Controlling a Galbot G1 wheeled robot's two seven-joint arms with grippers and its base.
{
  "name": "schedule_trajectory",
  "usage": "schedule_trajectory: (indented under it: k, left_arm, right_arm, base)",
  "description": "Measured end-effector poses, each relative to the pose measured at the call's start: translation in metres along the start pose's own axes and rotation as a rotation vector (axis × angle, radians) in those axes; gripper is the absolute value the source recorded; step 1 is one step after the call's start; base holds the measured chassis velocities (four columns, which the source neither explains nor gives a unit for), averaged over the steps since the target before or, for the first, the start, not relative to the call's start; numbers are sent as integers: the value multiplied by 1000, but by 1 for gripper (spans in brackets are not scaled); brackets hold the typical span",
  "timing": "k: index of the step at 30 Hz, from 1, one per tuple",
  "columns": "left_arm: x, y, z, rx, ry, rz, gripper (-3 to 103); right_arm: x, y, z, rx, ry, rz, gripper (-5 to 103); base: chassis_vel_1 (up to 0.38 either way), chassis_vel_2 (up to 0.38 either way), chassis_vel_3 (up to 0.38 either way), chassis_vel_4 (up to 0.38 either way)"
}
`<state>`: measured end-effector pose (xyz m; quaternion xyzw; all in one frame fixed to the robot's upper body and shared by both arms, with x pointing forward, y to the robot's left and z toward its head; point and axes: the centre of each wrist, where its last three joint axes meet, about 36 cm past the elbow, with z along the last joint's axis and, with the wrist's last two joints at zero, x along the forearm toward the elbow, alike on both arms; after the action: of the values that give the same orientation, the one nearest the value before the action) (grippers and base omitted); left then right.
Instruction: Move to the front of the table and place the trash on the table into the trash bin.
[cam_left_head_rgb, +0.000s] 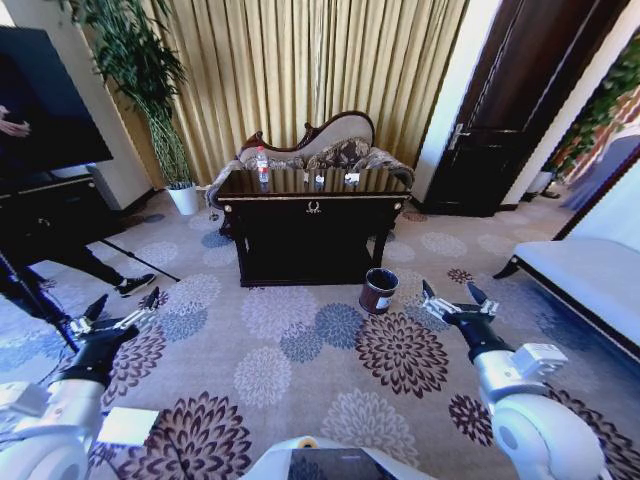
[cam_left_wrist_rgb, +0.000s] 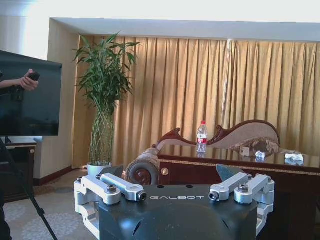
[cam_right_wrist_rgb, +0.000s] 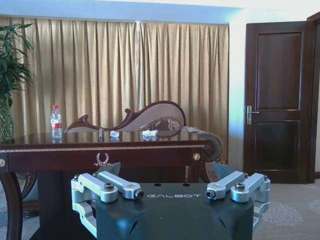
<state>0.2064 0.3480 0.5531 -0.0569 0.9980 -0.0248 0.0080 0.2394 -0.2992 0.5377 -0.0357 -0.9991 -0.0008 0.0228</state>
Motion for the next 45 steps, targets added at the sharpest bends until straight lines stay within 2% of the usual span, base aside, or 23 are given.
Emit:
schedule_trajectory:
  k: [11, 45]
  left_arm:
    - [1, 2, -2, -10, 21, -11, 100]
    - [1, 2, -1, -10, 24, -12, 100]
  right_arm:
    - [1, 0, -1, 21, 3, 5, 100]
    - [1, 0, -2, 23, 6, 5, 100]
  base:
    - [0, 0, 0, 0]
    - [0, 0, 0, 0]
